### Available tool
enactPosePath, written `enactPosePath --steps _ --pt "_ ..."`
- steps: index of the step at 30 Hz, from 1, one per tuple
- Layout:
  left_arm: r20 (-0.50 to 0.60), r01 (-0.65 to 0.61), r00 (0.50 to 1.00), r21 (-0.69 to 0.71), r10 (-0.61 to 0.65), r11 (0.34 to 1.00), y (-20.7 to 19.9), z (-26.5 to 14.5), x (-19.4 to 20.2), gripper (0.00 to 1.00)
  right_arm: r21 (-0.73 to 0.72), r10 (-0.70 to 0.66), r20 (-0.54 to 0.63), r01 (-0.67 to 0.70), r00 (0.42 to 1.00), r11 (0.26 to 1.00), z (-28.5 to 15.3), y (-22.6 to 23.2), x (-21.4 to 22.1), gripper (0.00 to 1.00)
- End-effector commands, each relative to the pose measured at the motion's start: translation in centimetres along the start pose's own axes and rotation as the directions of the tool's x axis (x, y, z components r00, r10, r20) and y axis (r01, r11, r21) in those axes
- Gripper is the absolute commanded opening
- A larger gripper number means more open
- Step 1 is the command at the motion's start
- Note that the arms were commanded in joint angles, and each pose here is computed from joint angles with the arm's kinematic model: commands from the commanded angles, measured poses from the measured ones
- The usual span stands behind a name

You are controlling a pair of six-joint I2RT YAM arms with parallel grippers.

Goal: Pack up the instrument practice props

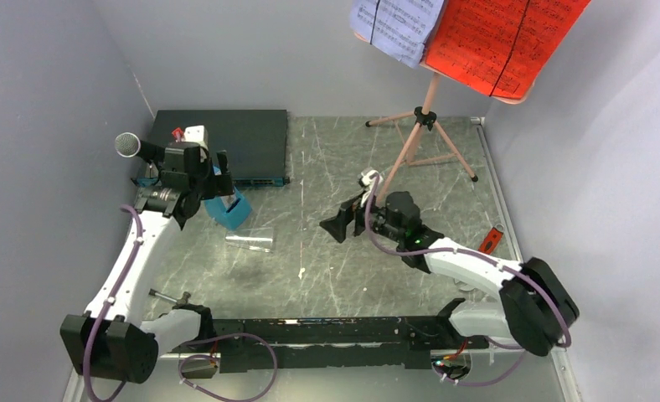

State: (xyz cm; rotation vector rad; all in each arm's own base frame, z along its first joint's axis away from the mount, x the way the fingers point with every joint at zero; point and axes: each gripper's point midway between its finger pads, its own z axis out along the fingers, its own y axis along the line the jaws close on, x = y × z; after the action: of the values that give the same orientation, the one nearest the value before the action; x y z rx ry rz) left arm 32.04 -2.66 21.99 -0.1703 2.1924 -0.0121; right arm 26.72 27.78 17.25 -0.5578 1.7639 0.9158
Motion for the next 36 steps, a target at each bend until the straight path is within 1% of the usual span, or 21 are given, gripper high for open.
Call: enactPosePath --steps 1,7,12,18,23,29,32,36 --pt "0.027 0.044 0.999 0.044 -0.045 0.998 -1.0 0.2 -2.4 0.94 -0.079 -0.086 0.120 0.095 0.989 0.992 2.4 2.9 -3.5 1.00" --pt "-0.068 0.018 0.998 0.053 -0.015 0.998 -1.1 2.9 -1.0 0.94 -0.170 -0.129 0.061 0.137 0.990 0.976 4.6 5.5 -1.7 1.00" --pt "-0.076 0.058 0.996 0.085 -0.052 0.995 -1.1 3.8 -1.9 0.94 -0.220 -0.179 0.028 0.181 0.983 0.959 5.8 7.3 -0.2 1.00" --pt "-0.155 0.051 0.987 0.122 -0.032 0.991 -1.7 5.2 -0.7 0.94 -0.240 -0.223 -0.004 0.215 0.975 0.947 6.5 8.3 1.1 1.00" --pt "-0.162 0.024 0.987 0.141 -0.001 0.990 -1.8 5.2 -0.1 0.81 -0.256 -0.236 -0.029 0.220 0.971 0.941 7.3 8.7 2.0 1.00" --pt "-0.179 0.011 0.983 0.209 0.028 0.978 -2.8 4.8 0.6 0.66 -0.269 -0.281 -0.049 0.258 0.959 0.928 8.0 9.5 2.9 1.00" --pt "-0.179 -0.002 0.982 0.279 0.054 0.960 -4.2 4.3 1.0 0.63 -0.268 -0.305 -0.062 0.279 0.950 0.922 8.2 9.9 3.4 1.00" --pt "-0.176 -0.057 0.976 0.359 0.127 0.932 -6.4 3.5 1.8 0.62 -0.269 -0.320 -0.074 0.290 0.945 0.919 8.5 10.4 4.1 1.00"
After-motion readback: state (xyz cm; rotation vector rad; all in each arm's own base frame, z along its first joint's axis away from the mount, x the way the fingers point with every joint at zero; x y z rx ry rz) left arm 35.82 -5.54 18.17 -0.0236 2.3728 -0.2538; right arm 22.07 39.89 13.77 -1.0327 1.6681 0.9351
